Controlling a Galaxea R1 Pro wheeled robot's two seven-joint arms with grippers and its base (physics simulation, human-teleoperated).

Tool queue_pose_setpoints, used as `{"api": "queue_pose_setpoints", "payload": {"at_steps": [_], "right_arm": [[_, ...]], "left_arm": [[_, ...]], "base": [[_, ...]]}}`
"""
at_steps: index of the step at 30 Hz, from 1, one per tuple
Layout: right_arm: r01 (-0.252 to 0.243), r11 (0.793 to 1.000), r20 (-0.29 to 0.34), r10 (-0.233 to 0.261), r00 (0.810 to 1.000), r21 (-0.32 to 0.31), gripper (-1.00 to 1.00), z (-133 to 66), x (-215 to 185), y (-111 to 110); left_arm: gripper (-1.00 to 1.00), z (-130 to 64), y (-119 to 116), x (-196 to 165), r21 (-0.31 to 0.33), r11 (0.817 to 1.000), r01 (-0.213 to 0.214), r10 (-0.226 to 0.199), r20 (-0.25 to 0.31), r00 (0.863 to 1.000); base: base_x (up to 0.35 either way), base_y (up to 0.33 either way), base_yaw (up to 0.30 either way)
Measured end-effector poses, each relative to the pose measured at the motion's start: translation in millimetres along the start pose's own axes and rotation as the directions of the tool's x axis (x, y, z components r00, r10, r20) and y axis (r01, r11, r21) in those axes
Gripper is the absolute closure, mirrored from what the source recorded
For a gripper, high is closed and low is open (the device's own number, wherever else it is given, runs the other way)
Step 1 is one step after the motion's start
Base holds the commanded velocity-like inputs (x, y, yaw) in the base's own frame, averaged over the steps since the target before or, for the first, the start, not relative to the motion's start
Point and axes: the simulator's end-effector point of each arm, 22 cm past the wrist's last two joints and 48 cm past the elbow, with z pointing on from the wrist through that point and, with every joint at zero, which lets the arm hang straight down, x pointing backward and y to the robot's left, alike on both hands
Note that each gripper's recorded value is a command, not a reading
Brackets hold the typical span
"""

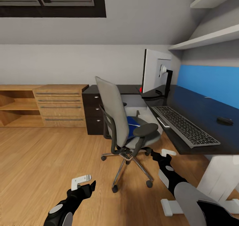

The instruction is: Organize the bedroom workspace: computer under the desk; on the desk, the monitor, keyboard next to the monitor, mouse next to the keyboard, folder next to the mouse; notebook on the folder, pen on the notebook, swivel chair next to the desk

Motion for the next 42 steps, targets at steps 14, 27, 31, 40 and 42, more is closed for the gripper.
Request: {"api": "queue_pose_setpoints", "payload": {"at_steps": [14,27,31,40,42], "right_arm": [[-0.013,1.000,0.001,0.013,1.000,0.010,-1.00,-0.2,0.3,-1.7],[-0.002,1.000,0.001,0.002,1.000,0.000,-1.00,-0.3,-0.1,1.7],[-0.003,1.000,0.001,0.003,1.000,0.001,-1.00,-0.2,-0.1,1.2],[-0.004,1.000,0.001,0.004,1.000,0.002,-1.00,-0.3,0.2,1.4],[-0.005,1.000,0.000,0.005,1.000,0.003,-1.00,-0.4,0.4,0.9]], "left_arm": [[-1.00,0.7,2.7,1.7,-0.005,1.000,0.003,-0.003,-0.004,1.000],[-1.00,2.5,3.0,7.6,-0.008,1.000,0.002,-0.002,-0.017,1.000],[-1.00,2.6,2.9,7.7,-0.008,1.000,0.002,-0.003,-0.017,1.000],[-1.00,2.6,2.8,7.6,-0.007,1.000,0.003,-0.003,-0.017,1.000],[-1.00,2.6,2.8,7.7,-0.008,1.000,0.003,-0.003,-0.017,1.000]], "base": [[0.002,0.000,0.220],[0.000,0.000,0.275],[0.000,0.000,0.276],[0.000,0.000,0.276],[0.000,0.000,0.276]]}}
